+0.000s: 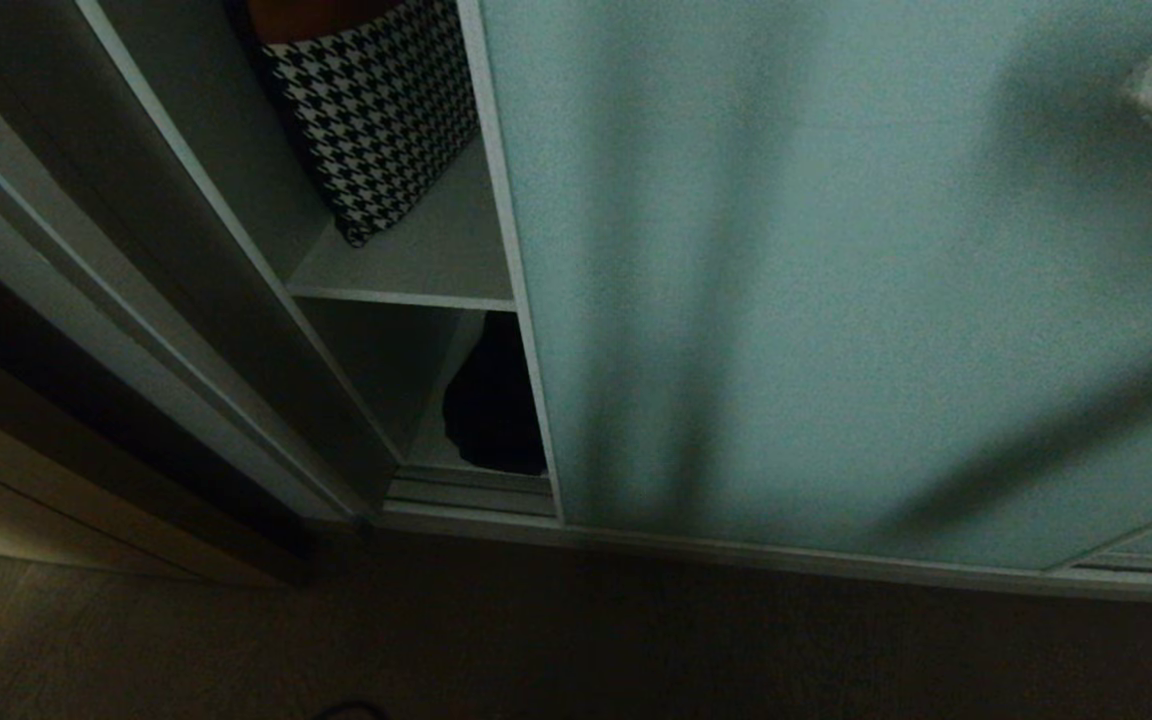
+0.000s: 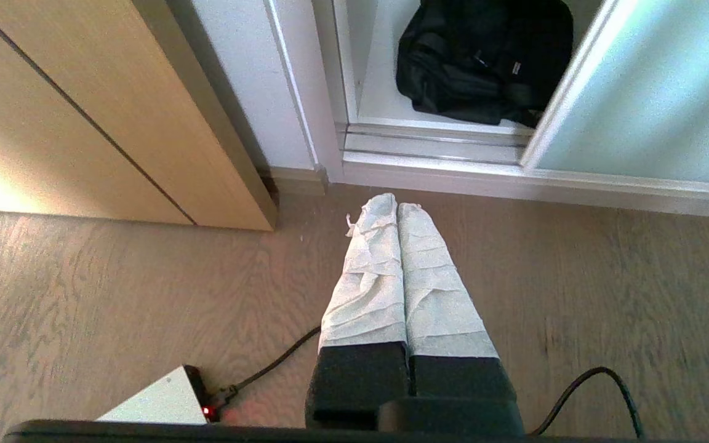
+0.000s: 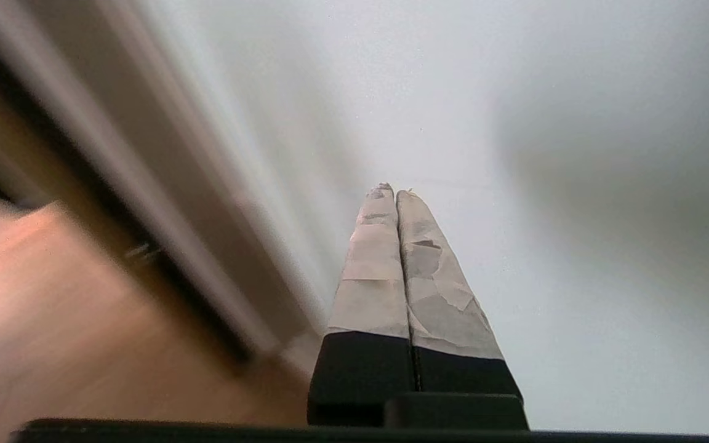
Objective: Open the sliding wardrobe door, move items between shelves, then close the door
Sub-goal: Close the door
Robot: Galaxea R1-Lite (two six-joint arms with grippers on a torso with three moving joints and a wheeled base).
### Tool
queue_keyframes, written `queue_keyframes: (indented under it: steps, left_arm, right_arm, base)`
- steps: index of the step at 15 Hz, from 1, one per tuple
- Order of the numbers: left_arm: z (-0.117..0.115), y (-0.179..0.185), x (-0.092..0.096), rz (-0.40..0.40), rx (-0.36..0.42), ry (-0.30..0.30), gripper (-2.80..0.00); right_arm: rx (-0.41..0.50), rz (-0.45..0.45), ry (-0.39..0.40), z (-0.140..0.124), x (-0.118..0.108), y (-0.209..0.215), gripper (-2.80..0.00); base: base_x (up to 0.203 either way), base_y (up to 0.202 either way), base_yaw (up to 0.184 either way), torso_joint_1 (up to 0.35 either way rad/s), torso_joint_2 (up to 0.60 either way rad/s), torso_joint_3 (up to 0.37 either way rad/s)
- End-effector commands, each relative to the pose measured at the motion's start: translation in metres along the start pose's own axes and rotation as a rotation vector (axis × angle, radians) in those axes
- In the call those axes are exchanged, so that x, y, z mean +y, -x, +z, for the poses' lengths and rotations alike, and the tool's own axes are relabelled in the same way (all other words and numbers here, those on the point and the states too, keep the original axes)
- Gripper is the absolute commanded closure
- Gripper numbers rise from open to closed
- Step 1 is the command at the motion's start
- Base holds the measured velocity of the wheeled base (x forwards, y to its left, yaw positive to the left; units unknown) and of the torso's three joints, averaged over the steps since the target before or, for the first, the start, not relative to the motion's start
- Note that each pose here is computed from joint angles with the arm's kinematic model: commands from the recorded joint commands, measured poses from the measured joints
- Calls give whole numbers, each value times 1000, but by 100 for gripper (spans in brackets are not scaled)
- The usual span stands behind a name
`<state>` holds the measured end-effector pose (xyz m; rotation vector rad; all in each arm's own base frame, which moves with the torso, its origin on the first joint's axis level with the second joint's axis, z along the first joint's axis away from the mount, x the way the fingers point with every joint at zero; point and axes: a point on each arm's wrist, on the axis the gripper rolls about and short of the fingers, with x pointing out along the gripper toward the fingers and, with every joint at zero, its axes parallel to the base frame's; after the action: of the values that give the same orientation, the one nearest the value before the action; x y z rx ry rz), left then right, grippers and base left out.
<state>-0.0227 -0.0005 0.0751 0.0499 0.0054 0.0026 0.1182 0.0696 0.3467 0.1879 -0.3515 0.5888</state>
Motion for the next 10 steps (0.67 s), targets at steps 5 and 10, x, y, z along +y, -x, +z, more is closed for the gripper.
queue_keyframes:
  steps: [5, 10]
  left_arm:
    - [0, 0, 0, 0, 1, -1, 0]
    - [0, 0, 0, 0, 1, -1, 0]
  right_arm:
    - [-79, -327, 108, 13, -34, 40, 0]
    - [-182, -682, 108, 30, -62, 66, 0]
  base:
    - [0, 0, 0, 0, 0, 0]
    - [0, 0, 0, 0, 0, 0]
